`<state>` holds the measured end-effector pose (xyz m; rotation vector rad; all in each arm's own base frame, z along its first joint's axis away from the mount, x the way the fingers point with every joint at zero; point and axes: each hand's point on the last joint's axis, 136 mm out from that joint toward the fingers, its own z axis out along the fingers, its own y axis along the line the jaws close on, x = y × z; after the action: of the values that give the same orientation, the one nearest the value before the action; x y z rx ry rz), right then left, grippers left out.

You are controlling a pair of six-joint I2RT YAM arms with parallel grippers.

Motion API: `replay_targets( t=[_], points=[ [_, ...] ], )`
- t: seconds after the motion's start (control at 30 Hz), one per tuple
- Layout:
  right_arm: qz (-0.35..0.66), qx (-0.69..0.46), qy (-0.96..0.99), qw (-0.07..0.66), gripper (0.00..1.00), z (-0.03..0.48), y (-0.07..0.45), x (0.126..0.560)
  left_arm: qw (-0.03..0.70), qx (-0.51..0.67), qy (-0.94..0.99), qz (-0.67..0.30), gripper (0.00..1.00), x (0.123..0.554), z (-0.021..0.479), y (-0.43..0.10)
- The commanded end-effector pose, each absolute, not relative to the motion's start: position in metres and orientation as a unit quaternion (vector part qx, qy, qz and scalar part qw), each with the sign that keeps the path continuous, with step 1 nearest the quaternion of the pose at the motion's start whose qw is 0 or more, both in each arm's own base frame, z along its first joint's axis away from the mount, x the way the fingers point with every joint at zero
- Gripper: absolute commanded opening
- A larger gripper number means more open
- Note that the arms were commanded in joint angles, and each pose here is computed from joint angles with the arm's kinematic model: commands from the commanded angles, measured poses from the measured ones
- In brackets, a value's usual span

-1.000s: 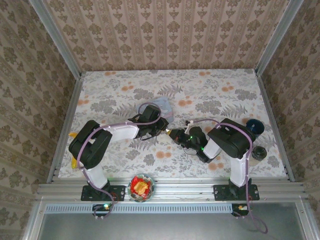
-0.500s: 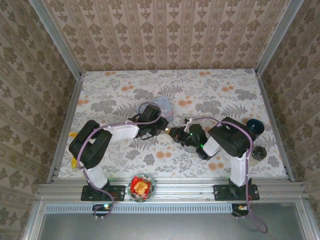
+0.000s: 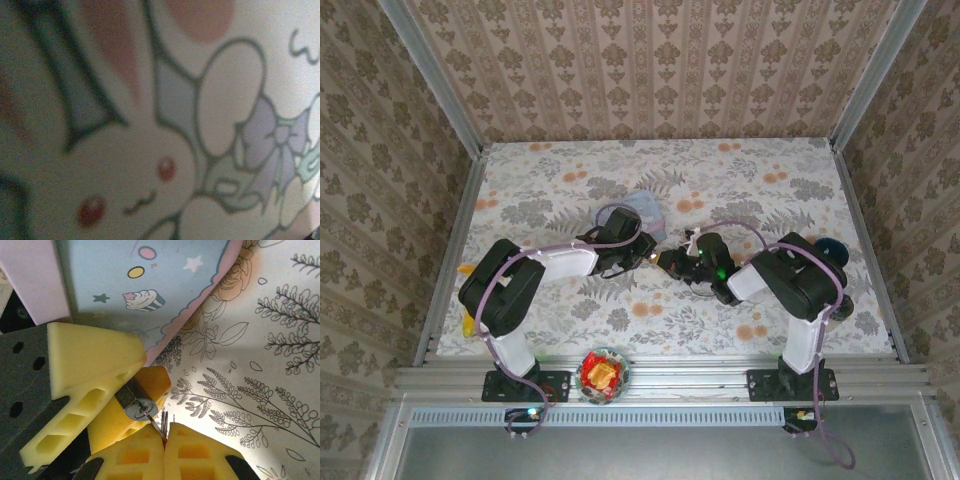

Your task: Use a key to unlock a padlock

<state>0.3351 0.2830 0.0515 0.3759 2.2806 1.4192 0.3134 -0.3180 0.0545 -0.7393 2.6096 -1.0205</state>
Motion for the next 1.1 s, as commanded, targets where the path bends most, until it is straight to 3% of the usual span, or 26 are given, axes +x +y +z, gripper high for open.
replay_targets(
  t=[0.0,0.47,0.83,1.07],
  points=[
    [0.503,0.115,0.797,0.313,0.00,0.100,0.276,0.383,-0.074,-0.229,0.915,-0.325,0.02,0.226,0.020,-0.336],
    [0.508,0.075,0.813,0.273,0.00,0.103,0.279,0.379,-0.110,-0.248,0.905,-0.328,0.02,0.215,0.001,-0.342],
    [0.471,0.045,0.841,0.260,0.00,0.096,0.285,0.379,-0.102,-0.218,0.912,-0.333,0.02,0.221,0.017,-0.355],
    [0.447,0.045,0.856,0.254,0.23,0.089,0.273,0.370,-0.097,-0.238,0.907,-0.335,0.02,0.223,0.013,-0.346]
  ],
)
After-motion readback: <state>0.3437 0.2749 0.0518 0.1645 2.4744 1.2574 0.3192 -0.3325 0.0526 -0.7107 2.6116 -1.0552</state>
